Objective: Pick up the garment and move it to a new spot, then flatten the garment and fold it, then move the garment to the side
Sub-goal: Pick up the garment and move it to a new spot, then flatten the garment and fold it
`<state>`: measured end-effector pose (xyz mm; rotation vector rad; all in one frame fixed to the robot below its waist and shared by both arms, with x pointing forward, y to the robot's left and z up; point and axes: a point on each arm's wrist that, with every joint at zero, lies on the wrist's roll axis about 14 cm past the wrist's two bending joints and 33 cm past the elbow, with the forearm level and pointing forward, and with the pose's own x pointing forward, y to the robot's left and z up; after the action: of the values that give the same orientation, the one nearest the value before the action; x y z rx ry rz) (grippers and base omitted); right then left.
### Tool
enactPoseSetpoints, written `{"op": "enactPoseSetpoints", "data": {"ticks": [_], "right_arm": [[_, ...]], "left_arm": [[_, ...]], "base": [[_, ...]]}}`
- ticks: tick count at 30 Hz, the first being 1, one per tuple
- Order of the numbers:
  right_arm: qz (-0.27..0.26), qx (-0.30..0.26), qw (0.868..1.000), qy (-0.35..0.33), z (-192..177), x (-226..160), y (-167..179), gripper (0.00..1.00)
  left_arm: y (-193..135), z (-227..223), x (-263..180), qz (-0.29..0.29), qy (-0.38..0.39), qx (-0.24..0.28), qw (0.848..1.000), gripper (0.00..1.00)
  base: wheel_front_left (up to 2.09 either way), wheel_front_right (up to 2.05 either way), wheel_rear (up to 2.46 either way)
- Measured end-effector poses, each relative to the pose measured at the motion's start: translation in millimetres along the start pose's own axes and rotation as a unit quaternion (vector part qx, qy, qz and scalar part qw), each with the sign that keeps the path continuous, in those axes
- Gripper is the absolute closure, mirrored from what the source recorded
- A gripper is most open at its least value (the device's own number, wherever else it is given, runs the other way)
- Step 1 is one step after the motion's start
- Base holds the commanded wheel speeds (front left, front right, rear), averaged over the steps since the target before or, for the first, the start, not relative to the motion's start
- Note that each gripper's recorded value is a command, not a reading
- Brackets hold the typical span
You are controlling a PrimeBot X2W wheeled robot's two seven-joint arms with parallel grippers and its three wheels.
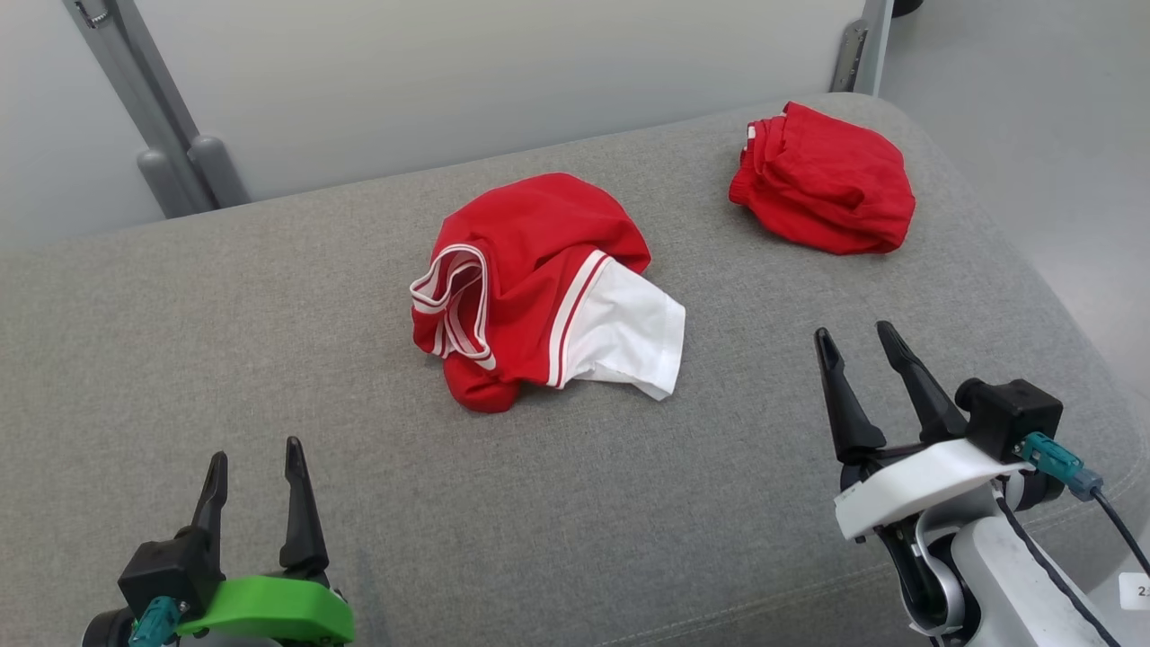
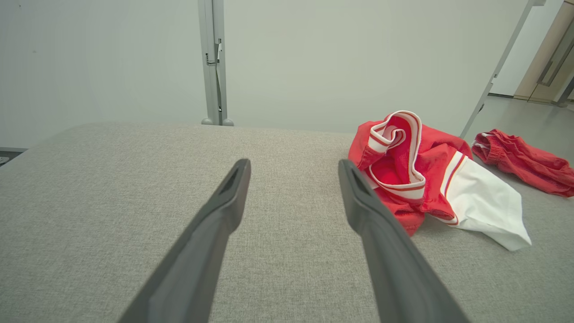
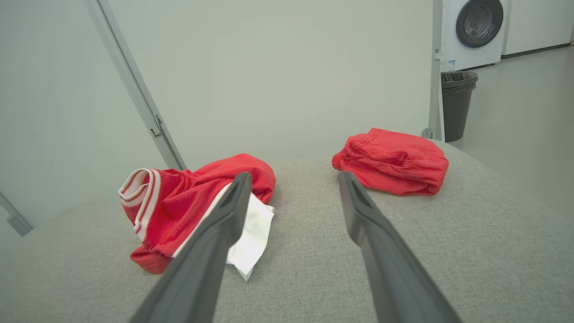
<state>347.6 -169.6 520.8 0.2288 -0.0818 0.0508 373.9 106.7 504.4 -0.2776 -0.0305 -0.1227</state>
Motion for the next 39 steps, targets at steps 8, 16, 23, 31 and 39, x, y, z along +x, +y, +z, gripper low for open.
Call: {"op": "enactPoseSetpoints", "data": {"ticks": [8, 16, 23, 31, 39], "right_arm": [[-0.003, 0.000, 1.000, 0.000, -0.3, 0.4, -0.9, 0.00], [-0.003, 0.001, 1.000, 0.001, -0.6, 1.3, -1.3, 0.00], [-0.006, 0.002, 1.000, 0.008, -4.8, 3.6, -2.9, 0.00], [-0.012, 0.003, 1.000, 0.019, -12.1, 7.6, -6.8, 0.00], [-0.020, 0.001, 0.999, 0.026, -16.8, 15.9, -12.9, 0.00]], "left_arm": [[-0.9, 0.2, 1.2, -0.003, -0.001, 0.001, 1.000, 0.00], [-2.2, -2.2, 2.5, -0.005, 0.002, 0.000, 1.000, 0.00], [-10.5, -12.1, 4.2, -0.023, 0.016, 0.008, 1.000, 0.00], [-41.5, -29.2, 11.7, -0.093, 0.037, 0.022, 0.995, 0.00], [-78.9, -36.9, 31.4, -0.162, 0.038, 0.030, 0.986, 0.00]], "base": [[0.00, 0.00, 0.00], [0.00, 0.00, 0.00], [0.00, 0.00, 0.00], [0.00, 0.00, 0.00], [0.00, 0.00, 0.00]]}}
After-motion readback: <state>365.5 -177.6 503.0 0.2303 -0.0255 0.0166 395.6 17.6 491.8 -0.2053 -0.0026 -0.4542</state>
